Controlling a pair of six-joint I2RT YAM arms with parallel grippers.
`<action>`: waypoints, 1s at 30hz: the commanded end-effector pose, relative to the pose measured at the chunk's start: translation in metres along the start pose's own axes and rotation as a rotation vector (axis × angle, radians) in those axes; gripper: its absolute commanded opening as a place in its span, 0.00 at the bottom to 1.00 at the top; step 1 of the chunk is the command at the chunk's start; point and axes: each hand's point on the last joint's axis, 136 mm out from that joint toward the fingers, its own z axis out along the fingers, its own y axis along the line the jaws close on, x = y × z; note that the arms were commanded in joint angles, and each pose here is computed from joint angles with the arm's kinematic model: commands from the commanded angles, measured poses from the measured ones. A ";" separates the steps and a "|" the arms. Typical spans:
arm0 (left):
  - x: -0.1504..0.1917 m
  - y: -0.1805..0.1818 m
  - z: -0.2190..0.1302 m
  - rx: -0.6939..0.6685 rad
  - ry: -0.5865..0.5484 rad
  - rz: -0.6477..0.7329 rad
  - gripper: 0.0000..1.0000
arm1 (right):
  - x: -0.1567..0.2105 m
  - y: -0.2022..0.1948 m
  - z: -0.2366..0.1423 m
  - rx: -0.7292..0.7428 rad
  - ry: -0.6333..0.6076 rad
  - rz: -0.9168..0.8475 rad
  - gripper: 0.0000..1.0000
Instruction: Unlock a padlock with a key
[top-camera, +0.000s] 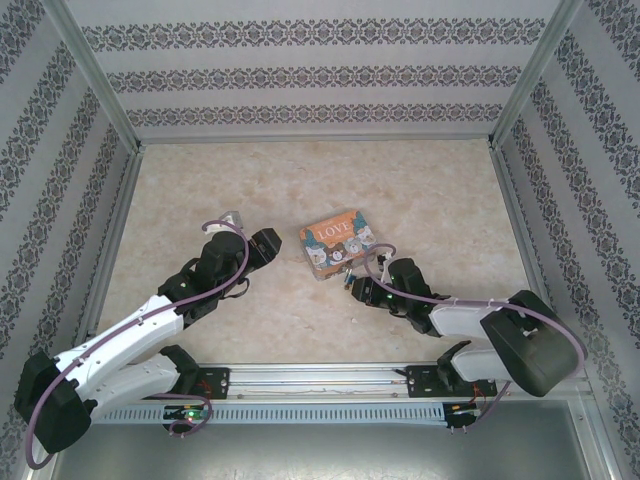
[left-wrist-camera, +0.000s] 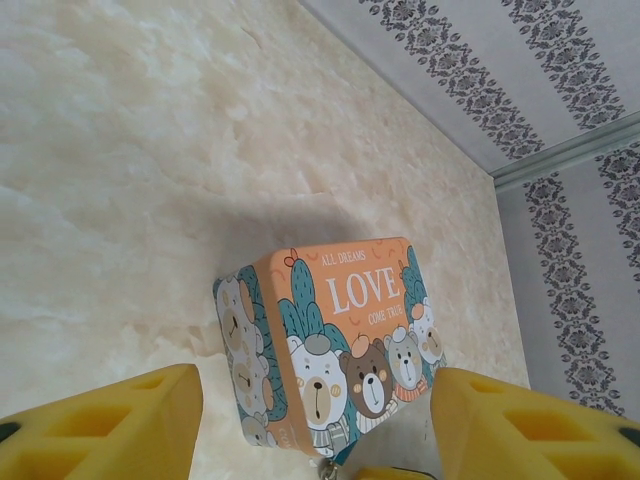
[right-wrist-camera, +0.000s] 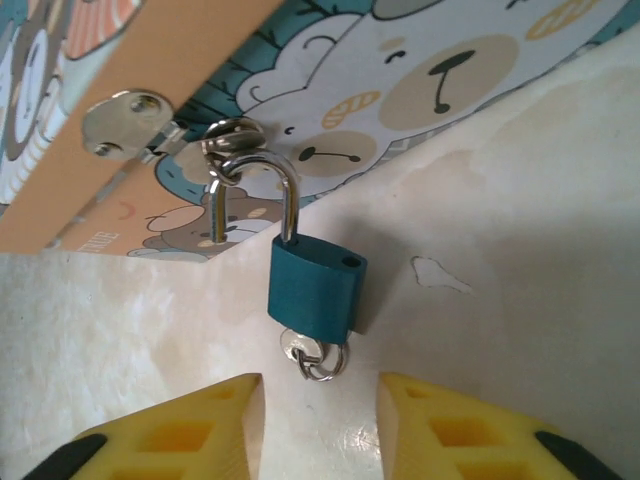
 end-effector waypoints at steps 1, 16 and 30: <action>-0.003 0.008 -0.006 -0.034 -0.016 0.016 0.62 | 0.000 -0.012 -0.005 0.049 -0.005 -0.005 0.39; -0.013 0.013 -0.010 -0.063 -0.053 0.050 0.72 | -0.039 -0.011 -0.038 0.110 -0.132 -0.072 0.81; -0.019 0.012 -0.008 -0.032 -0.070 0.131 0.97 | -0.066 -0.012 -0.058 0.120 -0.236 -0.070 0.98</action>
